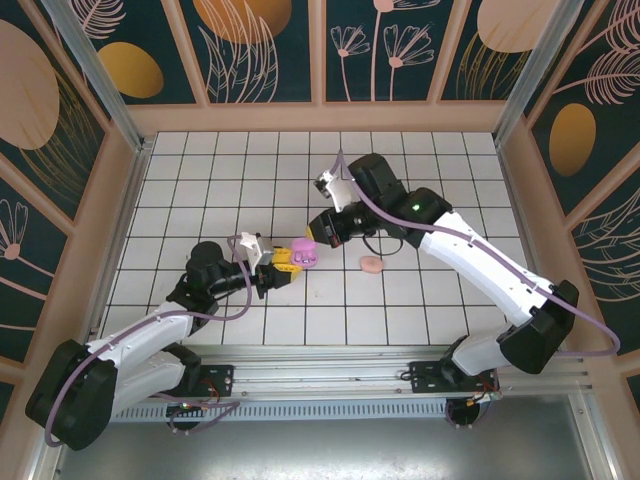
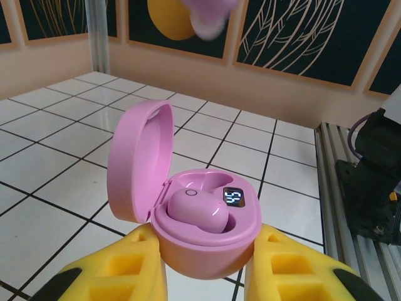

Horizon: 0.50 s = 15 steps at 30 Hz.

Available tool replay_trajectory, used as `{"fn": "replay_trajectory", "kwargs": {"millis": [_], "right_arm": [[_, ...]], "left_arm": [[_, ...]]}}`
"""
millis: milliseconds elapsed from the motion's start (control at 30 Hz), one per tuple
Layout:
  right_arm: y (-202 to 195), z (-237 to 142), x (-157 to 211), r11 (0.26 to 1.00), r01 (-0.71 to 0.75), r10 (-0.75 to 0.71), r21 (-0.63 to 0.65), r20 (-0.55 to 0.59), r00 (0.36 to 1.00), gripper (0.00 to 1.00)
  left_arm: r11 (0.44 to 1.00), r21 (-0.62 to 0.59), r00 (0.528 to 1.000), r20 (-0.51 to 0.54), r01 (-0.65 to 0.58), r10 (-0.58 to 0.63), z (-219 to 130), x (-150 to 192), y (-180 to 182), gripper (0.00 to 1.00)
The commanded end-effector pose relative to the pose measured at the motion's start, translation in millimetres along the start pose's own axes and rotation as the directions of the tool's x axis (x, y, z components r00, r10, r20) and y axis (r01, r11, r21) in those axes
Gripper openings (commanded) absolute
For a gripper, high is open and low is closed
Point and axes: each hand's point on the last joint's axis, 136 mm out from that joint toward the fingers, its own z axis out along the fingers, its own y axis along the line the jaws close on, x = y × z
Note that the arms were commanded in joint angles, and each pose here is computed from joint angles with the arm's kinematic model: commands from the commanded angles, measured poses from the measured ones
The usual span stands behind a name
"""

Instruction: Insert wireless bluetooth earbuds into charging case

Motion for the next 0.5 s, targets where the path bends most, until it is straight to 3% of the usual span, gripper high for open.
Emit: {"fn": "replay_trajectory", "kwargs": {"millis": [0, 467], "right_arm": [[13.8, -1.0, 9.0, 0.997, 0.036, -0.035, -0.071, 0.004, 0.999, 0.10], [8.9, 6.5, 23.8, 0.997, 0.021, -0.021, -0.073, 0.000, 1.000, 0.10]], "left_arm": [[0.998, 0.040, 0.998, 0.046, -0.053, 0.051, 1.5, -17.4, -7.7, 0.00], [0.997, 0.068, 0.995, 0.095, -0.039, 0.032, -0.4, -27.8, -13.6, 0.00]]}}
